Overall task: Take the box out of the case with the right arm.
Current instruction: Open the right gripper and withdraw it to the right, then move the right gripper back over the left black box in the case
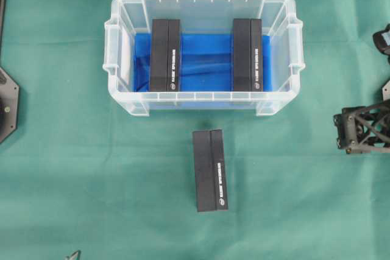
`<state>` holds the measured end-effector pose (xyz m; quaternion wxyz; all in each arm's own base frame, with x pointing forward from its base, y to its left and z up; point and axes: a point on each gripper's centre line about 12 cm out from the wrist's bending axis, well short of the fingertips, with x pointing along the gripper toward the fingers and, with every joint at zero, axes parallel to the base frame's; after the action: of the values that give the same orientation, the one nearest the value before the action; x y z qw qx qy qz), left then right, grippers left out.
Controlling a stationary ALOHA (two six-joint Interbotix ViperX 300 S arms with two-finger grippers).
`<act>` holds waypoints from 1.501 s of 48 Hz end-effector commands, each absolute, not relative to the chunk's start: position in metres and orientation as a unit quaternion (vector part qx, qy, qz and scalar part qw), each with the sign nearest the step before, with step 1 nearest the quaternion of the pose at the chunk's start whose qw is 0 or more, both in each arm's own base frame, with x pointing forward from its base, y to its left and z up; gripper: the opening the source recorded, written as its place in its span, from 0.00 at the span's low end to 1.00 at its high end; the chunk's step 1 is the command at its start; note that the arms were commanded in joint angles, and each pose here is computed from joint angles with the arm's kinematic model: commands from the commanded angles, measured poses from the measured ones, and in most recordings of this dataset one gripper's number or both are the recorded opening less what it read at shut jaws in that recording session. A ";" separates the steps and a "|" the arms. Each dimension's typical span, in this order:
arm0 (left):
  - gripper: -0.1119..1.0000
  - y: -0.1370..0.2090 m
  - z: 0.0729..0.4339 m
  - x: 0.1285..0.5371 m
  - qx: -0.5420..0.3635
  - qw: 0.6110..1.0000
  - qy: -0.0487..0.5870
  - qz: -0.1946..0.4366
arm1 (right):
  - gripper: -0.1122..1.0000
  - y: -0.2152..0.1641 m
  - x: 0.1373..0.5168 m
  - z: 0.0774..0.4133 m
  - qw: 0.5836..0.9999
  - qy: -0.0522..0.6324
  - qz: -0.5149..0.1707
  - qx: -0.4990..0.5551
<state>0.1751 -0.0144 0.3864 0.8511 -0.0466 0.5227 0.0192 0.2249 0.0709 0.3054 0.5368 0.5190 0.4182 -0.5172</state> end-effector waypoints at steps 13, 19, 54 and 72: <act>0.12 -0.014 0.389 0.178 -0.047 0.853 0.520 0.020 | 0.89 0.021 0.223 0.314 0.539 0.406 -0.523 0.521; 0.12 -0.014 0.389 0.178 -0.046 0.853 0.520 0.020 | 0.89 -0.003 0.219 0.315 0.542 0.403 -0.528 0.515; 0.12 -0.014 0.388 0.179 -0.046 0.852 0.521 0.021 | 0.89 -0.067 0.212 0.318 0.556 0.402 -0.529 0.500; 0.12 -0.014 0.388 0.179 -0.046 0.852 0.521 0.021 | 0.89 -0.065 0.212 0.317 0.552 0.405 -0.527 0.504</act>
<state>0.1774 -0.0147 0.3847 0.8487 -0.0461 0.5265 0.0196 0.2120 -0.0649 0.3109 0.5463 0.4974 0.4135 -0.5321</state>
